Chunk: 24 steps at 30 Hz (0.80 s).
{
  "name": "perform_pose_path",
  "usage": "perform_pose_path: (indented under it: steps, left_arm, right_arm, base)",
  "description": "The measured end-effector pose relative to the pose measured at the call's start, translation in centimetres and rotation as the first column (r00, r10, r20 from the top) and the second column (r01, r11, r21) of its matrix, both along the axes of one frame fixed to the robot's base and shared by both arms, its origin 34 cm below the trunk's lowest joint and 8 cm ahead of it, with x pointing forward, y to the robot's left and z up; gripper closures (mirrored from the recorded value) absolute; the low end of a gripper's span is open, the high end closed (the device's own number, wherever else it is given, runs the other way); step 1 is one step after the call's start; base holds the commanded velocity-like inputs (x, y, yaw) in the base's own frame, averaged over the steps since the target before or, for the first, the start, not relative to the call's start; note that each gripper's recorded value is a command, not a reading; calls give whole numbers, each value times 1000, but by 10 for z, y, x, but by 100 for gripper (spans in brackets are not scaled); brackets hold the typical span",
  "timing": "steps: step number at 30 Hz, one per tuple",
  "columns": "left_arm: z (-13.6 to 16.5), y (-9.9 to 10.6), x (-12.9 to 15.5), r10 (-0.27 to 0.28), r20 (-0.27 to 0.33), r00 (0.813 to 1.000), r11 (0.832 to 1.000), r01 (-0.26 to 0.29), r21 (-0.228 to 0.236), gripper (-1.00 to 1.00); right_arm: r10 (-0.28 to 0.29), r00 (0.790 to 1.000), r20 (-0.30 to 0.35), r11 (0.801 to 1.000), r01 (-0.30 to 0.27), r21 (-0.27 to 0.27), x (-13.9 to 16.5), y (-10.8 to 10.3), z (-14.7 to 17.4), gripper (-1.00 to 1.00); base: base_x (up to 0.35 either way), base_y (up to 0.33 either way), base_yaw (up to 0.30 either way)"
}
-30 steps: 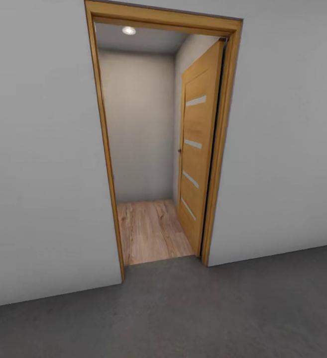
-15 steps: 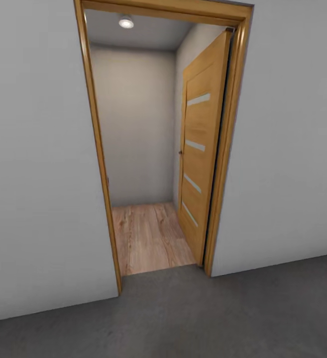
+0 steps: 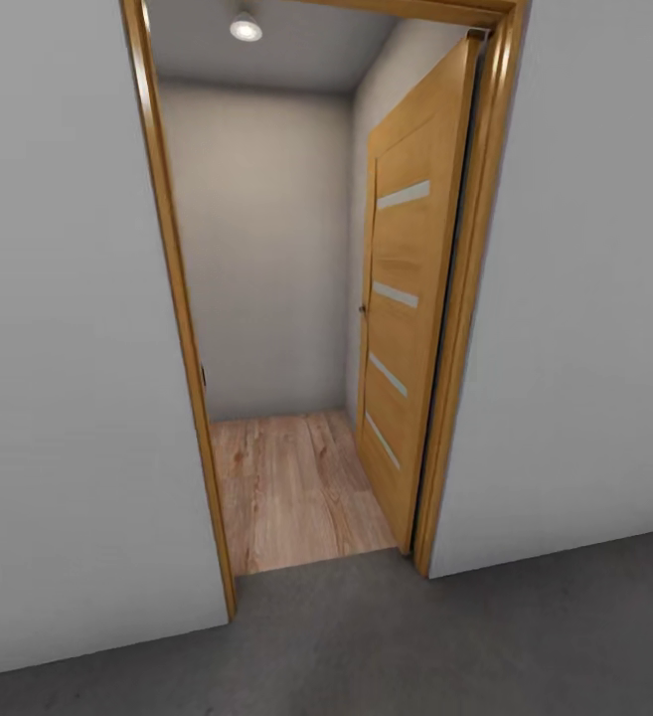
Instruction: Move the two storage containers from the living room to the garage. In the garage, place one container on the floor and stack the other container on top of it (either order is fine).
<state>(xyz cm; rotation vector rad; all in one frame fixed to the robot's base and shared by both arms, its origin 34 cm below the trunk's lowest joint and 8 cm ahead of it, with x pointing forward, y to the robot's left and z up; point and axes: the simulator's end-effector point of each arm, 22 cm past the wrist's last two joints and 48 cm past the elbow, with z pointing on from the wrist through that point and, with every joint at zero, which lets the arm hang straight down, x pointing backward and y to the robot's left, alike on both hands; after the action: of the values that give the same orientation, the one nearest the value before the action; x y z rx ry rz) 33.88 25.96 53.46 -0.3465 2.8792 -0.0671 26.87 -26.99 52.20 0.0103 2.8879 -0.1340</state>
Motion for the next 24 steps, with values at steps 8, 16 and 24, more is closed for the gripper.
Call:
perform_pose_path:
  steps: [8, 16, 24]
  left_arm:
    - [0, 0, 0, 1, 1, 1000, 1000, -1, 0, -100]
    - [0, 0, 0, 0, 0, 1000, 1000, 0, 0, -100]
    - [0, 0, 0, 0, -1, 1000, 1000, 0, -1, -100]
  right_arm:
    - [-4, 1000, 0, 1000, 4, 0, 0, 0, 0, -100]
    - [1, 1000, 0, 1000, -1, 0, 0, 0, 0, -100]
    - [-2, 1000, 0, 1000, 2, 0, 0, 0, 0, -100]
  base:
    - [325, 0, 0]
    - [325, 0, 0]
    - [325, 0, 0]
